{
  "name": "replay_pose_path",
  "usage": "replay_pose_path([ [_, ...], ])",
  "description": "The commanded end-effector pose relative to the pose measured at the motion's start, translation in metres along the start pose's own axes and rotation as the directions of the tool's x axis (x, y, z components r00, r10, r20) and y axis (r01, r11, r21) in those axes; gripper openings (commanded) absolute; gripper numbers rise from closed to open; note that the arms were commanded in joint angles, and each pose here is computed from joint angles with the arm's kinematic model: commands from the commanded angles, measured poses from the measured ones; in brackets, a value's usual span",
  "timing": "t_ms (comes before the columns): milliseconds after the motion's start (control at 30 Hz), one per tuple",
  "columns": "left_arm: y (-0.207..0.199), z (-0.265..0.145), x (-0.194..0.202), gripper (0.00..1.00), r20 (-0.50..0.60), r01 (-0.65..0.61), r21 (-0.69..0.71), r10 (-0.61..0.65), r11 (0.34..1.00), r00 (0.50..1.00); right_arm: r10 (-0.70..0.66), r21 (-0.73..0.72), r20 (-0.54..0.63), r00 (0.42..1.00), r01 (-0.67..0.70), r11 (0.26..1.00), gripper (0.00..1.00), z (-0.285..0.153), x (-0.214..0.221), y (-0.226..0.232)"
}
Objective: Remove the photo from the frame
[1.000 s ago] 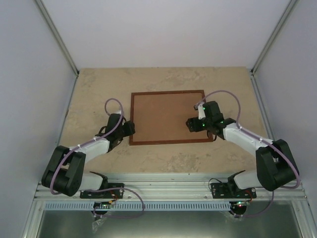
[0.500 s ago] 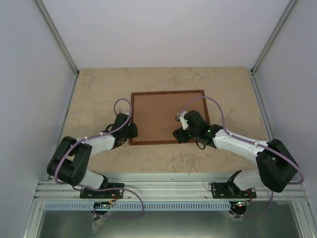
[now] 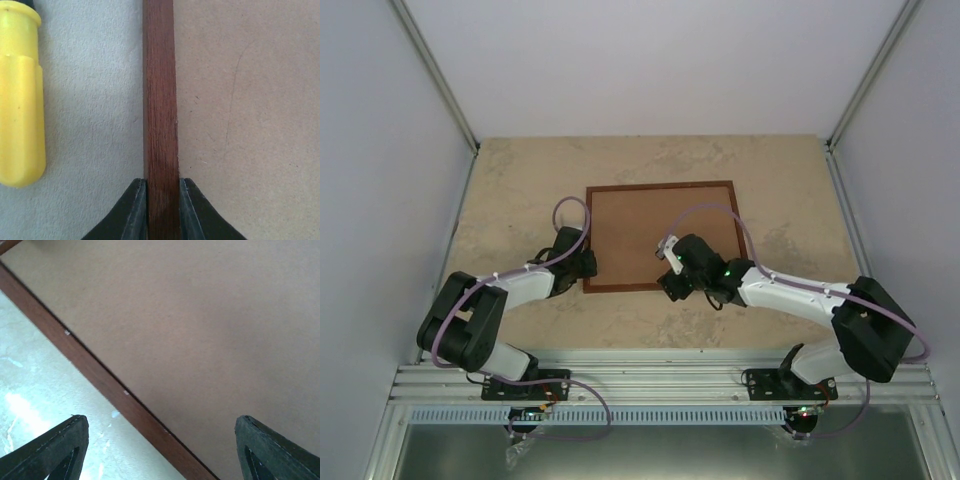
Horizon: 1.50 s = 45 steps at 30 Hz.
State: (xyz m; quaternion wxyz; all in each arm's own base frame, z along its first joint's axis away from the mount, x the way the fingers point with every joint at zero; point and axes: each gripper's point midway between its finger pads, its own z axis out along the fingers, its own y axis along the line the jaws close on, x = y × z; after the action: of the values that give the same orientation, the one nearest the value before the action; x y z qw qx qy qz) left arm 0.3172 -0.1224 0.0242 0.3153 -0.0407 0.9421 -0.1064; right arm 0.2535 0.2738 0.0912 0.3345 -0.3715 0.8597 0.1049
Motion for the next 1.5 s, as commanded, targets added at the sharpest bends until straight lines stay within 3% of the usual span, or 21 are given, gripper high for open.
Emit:
replay_pose_path([
  [0, -0.007, -0.008, -0.012, 0.11, 0.034, -0.016, 0.014, 0.016, 1.000, 0.999, -0.119, 0.044, 0.003, 0.993, 0.119, 0.992, 0.81, 0.002, -0.005, 0.012],
  [300, -0.014, -0.033, -0.031, 0.03, 0.127, 0.007, 0.061, -0.014, 0.998, 0.992, -0.321, 0.167, -0.055, 0.945, 0.326, 0.931, 0.81, 0.004, 0.007, 0.047],
  [433, -0.016, -0.040, -0.034, 0.02, 0.146, 0.012, 0.079, -0.023, 0.997, 0.989, -0.442, 0.261, -0.135, 0.887, 0.462, 0.848, 0.81, 0.014, 0.017, 0.056],
  [667, -0.021, -0.047, -0.037, 0.02, 0.160, 0.012, 0.107, -0.029, 0.994, 0.987, -0.524, 0.423, -0.241, 0.817, 0.575, 0.701, 0.79, 0.030, 0.020, 0.046],
  [967, -0.027, -0.051, -0.038, 0.02, 0.165, 0.010, 0.144, -0.034, 0.990, 0.986, -0.586, 0.549, -0.262, 0.767, 0.618, 0.563, 0.78, 0.043, 0.009, 0.035],
  [1267, -0.036, -0.055, -0.038, 0.02, 0.170, 0.007, 0.192, -0.041, 0.981, 0.985, -0.589, 0.647, -0.242, 0.771, 0.581, 0.494, 0.72, 0.054, -0.013, 0.016],
  [1467, -0.046, -0.059, -0.036, 0.02, 0.164, 0.009, 0.255, -0.053, 0.967, 0.985, -0.589, 0.686, -0.209, 0.781, 0.546, 0.481, 0.56, 0.055, -0.026, 0.008],
])
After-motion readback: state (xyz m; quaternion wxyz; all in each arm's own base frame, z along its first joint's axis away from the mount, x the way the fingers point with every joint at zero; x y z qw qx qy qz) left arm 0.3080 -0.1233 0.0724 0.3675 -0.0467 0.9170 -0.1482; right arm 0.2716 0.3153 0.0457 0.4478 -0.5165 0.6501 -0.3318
